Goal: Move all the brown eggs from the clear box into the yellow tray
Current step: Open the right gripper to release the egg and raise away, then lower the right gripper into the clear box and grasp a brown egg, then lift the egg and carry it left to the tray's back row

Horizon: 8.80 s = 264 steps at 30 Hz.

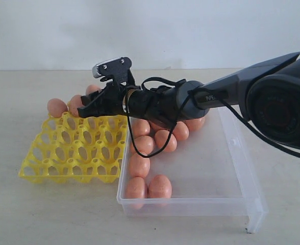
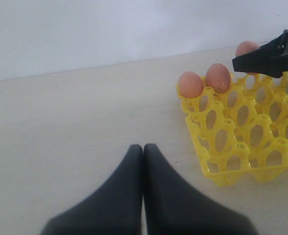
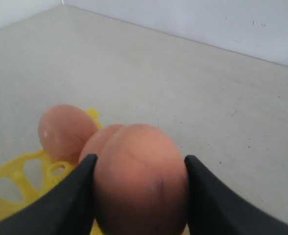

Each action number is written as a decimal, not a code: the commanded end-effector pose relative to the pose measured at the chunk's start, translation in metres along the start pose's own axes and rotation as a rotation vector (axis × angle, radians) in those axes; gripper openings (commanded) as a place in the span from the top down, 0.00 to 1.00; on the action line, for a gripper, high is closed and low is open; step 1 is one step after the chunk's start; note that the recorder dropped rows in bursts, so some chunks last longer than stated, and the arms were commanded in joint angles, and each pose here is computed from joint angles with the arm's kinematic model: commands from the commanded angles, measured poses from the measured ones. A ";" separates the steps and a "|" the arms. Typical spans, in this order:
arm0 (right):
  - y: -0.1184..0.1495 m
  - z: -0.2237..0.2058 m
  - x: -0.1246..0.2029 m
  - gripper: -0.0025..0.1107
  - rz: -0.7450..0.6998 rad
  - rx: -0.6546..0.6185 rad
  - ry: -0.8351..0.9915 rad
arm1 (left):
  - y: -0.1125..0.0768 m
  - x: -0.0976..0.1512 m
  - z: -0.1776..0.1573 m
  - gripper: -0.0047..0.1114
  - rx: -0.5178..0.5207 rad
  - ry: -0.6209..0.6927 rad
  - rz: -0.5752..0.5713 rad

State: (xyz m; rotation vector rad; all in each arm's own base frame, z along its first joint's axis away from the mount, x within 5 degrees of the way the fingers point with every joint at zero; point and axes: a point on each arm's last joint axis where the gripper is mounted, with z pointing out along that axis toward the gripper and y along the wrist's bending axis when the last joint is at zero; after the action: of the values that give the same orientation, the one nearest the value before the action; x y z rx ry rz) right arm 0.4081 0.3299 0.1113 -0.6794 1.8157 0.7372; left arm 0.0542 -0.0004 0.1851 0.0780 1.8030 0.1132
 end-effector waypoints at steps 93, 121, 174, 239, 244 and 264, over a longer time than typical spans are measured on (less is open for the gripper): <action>-0.043 -0.210 -0.104 0.98 0.242 0.313 0.740 | 0.000 0.000 0.000 1.00 -0.006 -0.012 -0.015; 0.009 -0.152 -0.010 0.44 0.523 0.113 1.251 | 0.000 0.000 0.000 1.00 -0.006 -0.012 -0.015; 0.011 -0.125 0.018 0.98 0.554 0.174 1.196 | 0.000 0.000 0.000 1.00 -0.006 -0.012 -0.015; -0.039 -0.086 -0.035 0.98 0.106 -0.128 -0.025 | 0.000 0.000 0.000 1.00 -0.006 -0.012 -0.015; -0.044 -0.061 -0.045 0.98 0.134 -0.187 -0.016 | 0.000 0.000 0.000 1.00 -0.006 -0.012 -0.015; -0.035 -0.041 -0.009 0.98 0.028 0.018 0.242 | 0.000 0.000 0.000 1.00 -0.006 -0.012 -0.015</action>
State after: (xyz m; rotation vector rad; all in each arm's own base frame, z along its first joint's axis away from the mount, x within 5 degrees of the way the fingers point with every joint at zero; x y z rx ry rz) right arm 0.4063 0.2806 0.1299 -0.7703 2.0340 0.7749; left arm 0.0542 -0.0004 0.1851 0.0763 1.8030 0.1118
